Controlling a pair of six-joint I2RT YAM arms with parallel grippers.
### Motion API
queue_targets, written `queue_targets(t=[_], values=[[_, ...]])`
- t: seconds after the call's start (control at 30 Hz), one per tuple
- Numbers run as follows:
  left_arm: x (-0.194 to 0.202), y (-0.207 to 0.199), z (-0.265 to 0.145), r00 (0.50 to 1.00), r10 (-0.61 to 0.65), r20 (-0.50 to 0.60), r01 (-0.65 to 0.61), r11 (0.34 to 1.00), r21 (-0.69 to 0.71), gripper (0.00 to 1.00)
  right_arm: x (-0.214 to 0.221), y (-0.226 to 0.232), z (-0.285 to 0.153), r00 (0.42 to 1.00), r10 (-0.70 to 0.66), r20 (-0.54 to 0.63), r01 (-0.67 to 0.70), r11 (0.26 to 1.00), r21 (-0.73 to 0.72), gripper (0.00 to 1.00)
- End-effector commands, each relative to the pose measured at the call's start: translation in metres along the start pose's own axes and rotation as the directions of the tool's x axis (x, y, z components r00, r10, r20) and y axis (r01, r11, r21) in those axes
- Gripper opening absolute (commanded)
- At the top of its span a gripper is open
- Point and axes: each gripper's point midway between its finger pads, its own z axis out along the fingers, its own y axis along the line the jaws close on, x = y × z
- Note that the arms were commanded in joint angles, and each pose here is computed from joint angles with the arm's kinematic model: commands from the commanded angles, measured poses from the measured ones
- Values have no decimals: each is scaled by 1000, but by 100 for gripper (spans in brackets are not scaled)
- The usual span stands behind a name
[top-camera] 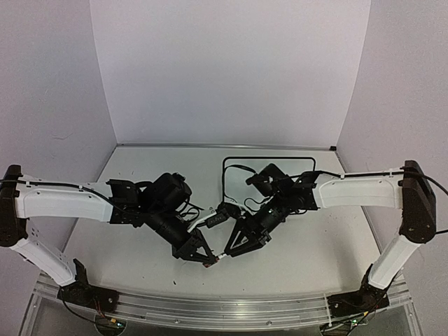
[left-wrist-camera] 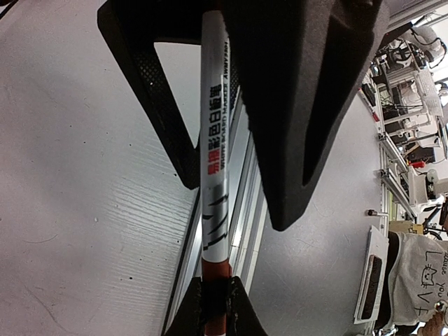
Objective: Write a sentence on the whiteboard
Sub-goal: Pass from the left arm to the right
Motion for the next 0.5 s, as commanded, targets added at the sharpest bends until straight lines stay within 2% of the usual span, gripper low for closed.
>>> queue_targets(t=[0.0, 0.2, 0.47], values=[[-20, -7, -2, 998, 36, 52, -37, 999, 15, 0, -10, 18, 1, 998, -53, 18, 53, 998, -42, 38], [-20, -8, -3, 998, 38, 58, -39, 999, 16, 0, -10, 22, 2, 998, -57, 25, 58, 997, -50, 31], [-21, -8, -4, 997, 42, 63, -43, 999, 14, 0, -9, 20, 3, 998, -54, 26, 55, 997, -46, 14]])
